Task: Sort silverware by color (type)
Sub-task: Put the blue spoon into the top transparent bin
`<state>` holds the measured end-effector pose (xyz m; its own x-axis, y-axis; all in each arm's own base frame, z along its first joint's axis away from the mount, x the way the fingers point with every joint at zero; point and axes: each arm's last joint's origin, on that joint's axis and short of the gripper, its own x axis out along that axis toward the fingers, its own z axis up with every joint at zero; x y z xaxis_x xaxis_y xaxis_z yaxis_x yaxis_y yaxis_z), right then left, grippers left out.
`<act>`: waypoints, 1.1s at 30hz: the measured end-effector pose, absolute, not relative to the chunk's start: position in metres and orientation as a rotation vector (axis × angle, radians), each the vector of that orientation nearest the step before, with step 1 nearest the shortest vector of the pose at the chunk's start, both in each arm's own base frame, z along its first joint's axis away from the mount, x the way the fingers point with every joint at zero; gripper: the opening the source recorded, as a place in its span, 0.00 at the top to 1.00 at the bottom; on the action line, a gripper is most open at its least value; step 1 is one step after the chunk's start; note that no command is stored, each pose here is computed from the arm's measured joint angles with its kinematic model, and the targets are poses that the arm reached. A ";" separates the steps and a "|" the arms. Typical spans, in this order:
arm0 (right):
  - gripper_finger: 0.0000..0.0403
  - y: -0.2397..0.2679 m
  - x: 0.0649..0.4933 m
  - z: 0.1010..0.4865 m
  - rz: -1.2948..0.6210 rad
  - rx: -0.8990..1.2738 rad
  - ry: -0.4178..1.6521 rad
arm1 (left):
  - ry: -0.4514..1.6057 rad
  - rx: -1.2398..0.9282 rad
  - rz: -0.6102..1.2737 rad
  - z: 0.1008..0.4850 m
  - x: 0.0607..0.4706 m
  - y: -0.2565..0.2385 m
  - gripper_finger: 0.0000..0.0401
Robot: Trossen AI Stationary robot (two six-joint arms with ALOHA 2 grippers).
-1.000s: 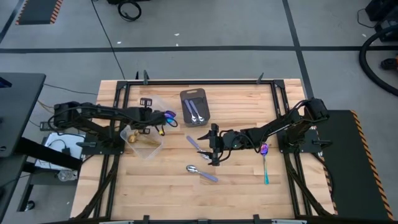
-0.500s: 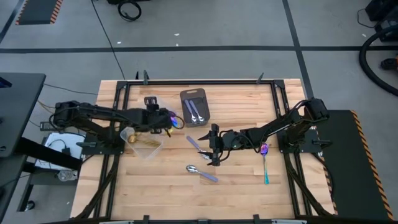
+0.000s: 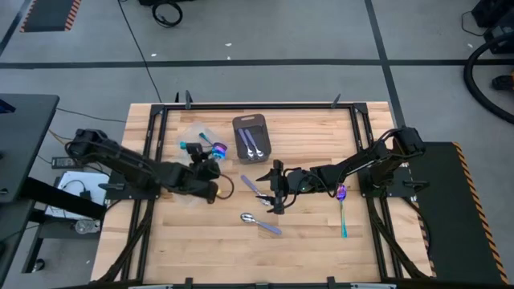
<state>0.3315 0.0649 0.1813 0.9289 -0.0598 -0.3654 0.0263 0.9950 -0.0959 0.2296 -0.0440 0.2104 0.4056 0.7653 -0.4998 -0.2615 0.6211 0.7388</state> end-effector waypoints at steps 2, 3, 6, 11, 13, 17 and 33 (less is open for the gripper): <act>0.30 0.065 0.331 0.181 -0.047 -0.076 0.378 | 0.914 0.608 0.668 0.211 0.230 -0.052 0.63; 0.30 0.065 0.331 0.181 -0.048 -0.070 0.381 | 0.900 0.600 0.650 0.211 0.230 -0.056 0.63; 0.30 0.065 0.331 0.180 -0.051 -0.064 0.389 | 0.849 0.558 0.609 0.212 0.232 -0.066 0.63; 0.31 0.065 0.330 0.177 -0.058 -0.047 0.420 | 0.781 0.407 0.536 0.214 0.237 -0.077 0.63; 0.31 0.066 0.329 0.176 -0.062 -0.040 0.433 | 0.766 0.356 0.510 0.215 0.239 -0.080 0.63; 0.31 0.070 0.326 0.173 -0.062 -0.018 0.466 | 0.742 0.275 0.469 0.216 0.241 -0.085 0.63; 0.31 0.079 0.306 0.158 -0.104 0.101 0.724 | 0.705 0.110 0.338 0.218 0.250 -0.093 0.63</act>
<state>0.3055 0.0789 0.1579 0.7442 -0.0596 -0.6653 0.1295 0.9900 0.0562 0.2497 -0.0928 0.2177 0.7098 0.3406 -0.6165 -0.2670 0.9401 0.2119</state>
